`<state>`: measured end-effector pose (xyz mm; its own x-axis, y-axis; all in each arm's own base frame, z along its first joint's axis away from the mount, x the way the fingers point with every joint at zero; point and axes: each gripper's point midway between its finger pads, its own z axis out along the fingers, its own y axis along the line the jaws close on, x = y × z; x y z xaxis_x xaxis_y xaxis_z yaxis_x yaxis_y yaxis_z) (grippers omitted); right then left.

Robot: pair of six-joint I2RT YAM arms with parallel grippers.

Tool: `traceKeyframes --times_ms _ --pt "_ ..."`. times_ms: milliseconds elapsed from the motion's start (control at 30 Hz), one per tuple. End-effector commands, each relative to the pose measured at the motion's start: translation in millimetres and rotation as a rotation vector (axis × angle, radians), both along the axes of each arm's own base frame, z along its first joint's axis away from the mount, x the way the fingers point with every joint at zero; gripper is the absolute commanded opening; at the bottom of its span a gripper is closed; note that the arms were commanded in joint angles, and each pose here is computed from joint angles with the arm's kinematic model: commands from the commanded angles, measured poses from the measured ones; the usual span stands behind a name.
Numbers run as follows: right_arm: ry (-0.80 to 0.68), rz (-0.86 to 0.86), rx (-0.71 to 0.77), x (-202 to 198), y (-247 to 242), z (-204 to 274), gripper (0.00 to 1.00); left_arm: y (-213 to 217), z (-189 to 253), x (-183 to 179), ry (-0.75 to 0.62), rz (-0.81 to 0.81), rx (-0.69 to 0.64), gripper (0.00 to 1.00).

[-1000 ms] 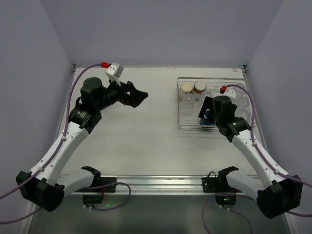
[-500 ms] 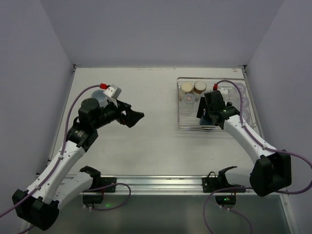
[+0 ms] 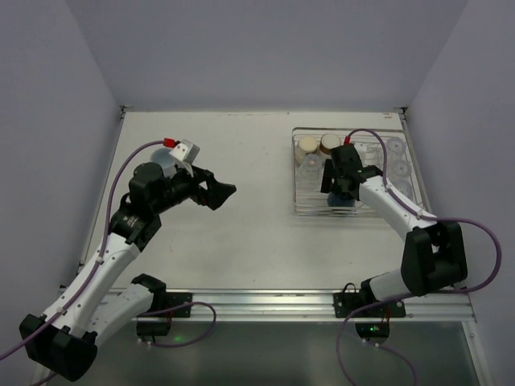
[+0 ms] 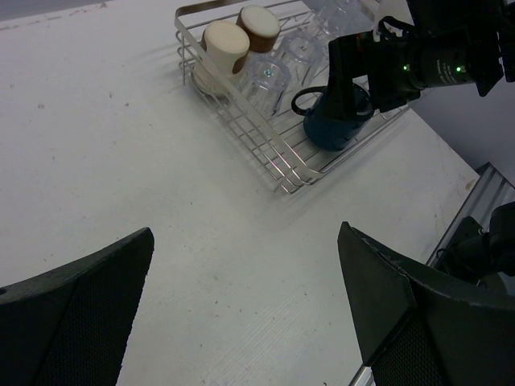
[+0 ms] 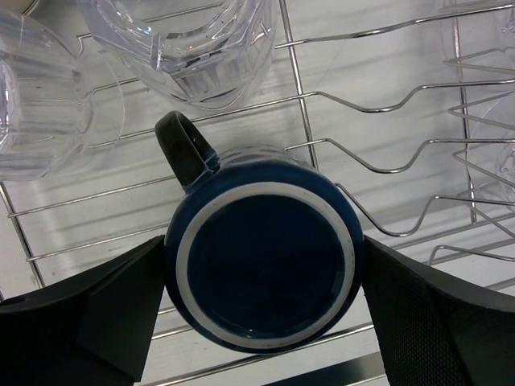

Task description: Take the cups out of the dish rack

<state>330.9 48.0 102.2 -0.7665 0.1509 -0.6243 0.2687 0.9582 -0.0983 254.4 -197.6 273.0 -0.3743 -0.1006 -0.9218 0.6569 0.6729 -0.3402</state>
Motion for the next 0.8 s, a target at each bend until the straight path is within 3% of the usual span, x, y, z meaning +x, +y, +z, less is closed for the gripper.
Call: traceKeyframes --times_ms 0,200,300,333,467,767 --pt "-0.043 0.005 0.02 16 2 5 0.99 -1 13 4 -0.04 -0.001 0.007 1.0" --pt "-0.057 0.008 0.037 22 2 4 0.98 0 8 7 -0.026 0.007 0.014 1.0" --pt "-0.097 0.004 0.055 24 4 16 0.68 0 7 9 -0.022 0.013 0.017 1.0" --pt "-0.119 -0.001 0.061 24 4 21 0.51 -1 5 9 -0.015 0.01 0.016 1.0" --pt "-0.248 -0.002 0.104 23 4 61 0.34 -6 2 8 0.009 -0.019 0.003 1.0" --pt "-0.452 0.056 0.264 6 19 129 0.26 -40 9 -10 0.089 -0.223 -0.157 1.0"
